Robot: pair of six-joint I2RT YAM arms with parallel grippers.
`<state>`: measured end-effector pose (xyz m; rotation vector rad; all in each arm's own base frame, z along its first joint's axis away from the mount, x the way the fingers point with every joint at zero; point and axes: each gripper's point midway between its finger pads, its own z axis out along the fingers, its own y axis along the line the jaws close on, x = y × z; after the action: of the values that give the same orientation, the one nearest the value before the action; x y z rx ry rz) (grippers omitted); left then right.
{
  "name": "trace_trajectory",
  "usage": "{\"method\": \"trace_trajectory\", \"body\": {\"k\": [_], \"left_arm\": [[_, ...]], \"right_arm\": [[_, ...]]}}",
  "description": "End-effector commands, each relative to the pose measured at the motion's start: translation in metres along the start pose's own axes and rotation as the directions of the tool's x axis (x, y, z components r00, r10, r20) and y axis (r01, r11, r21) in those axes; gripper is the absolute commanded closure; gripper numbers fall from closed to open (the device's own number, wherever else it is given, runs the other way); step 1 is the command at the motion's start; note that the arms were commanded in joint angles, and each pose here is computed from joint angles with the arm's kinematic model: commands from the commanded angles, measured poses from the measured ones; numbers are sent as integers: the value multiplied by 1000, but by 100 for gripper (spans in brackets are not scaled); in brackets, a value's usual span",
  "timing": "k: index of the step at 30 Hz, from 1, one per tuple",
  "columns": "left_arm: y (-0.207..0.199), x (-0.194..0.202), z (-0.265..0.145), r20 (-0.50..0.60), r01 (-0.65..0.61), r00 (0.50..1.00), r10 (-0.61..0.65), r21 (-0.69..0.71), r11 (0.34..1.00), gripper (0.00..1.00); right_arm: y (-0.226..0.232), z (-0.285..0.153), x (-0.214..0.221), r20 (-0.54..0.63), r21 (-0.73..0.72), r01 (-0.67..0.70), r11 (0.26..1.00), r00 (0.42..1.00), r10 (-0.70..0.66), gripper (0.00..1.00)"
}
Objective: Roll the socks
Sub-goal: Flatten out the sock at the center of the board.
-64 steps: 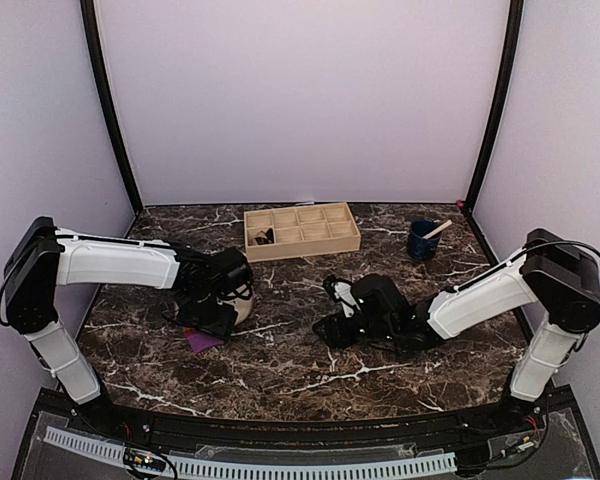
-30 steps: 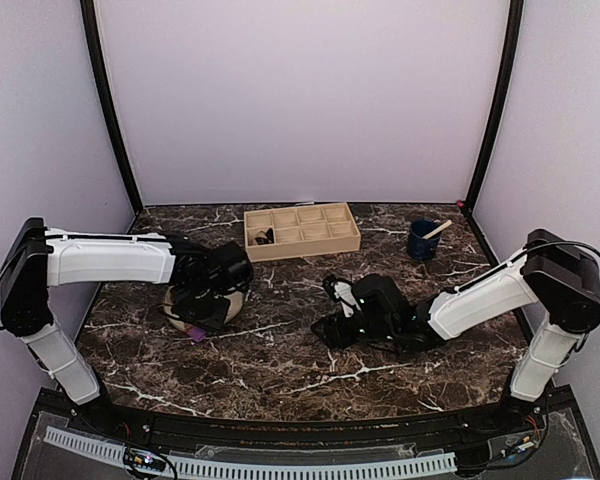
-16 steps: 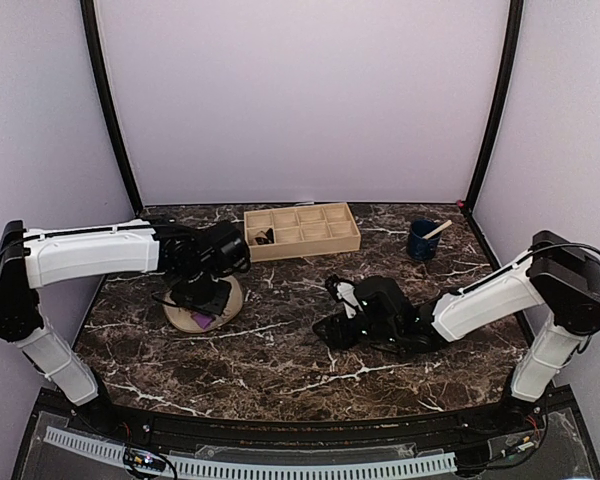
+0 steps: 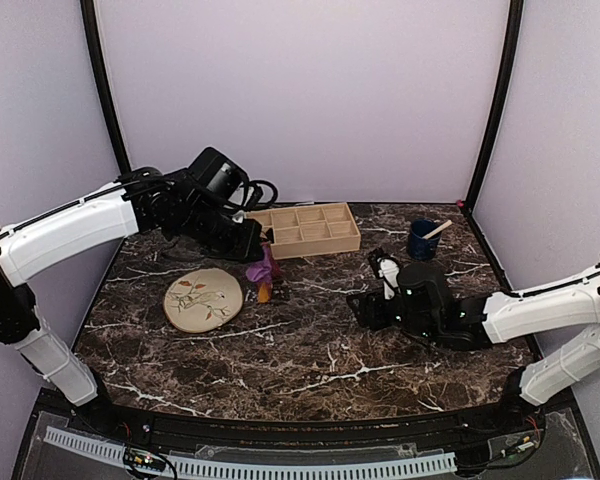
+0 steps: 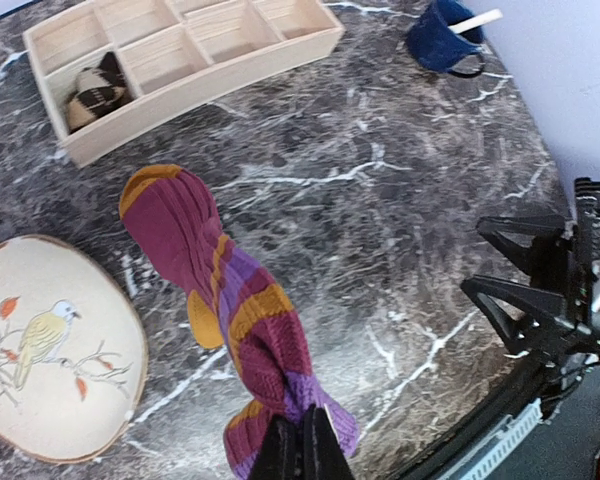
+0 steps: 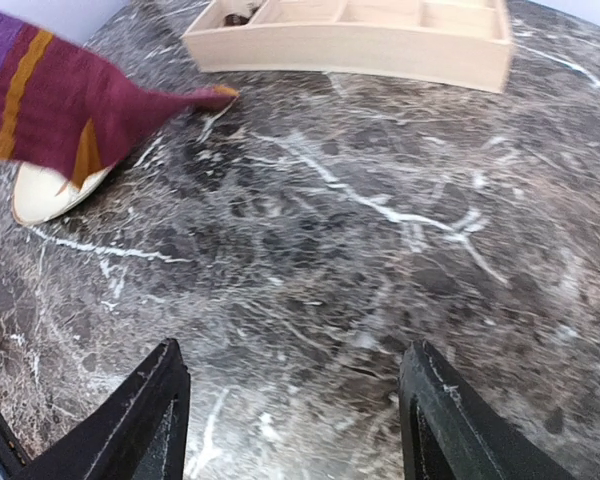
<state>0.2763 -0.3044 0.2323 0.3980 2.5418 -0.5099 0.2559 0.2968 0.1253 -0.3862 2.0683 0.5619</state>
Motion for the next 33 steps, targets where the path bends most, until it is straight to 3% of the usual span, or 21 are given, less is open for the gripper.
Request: {"method": "trace_trajectory", "body": {"k": [1,7,11,20,26,33], "left_arm": [[-61,-24,-24,65,-46,998,28,294,955,100],[-113,-36,-27,69,-56,997,22,537,842,100],[-147,-33,-30,22,-28,1000,18,681,732,100],[-209,-34,-50,-21,7,1000,22,865,501,100],[-224,-40,-65,-28,33,999,-19,930,367,100],[-186,1,-4,-145,189,980,-138,898,398,100]], "right_arm": [[-36,-20,-8,50,118,-32,993,998,26,34],[-60,-45,-21,103,176,-64,982,994,46,34],[-67,-56,-26,119,203,-66,977,992,42,34],[-84,-74,-43,178,274,-105,956,982,57,35],[-100,-94,-53,252,335,-164,928,964,80,35],[-98,-91,-57,252,333,-168,928,964,84,35]]}}
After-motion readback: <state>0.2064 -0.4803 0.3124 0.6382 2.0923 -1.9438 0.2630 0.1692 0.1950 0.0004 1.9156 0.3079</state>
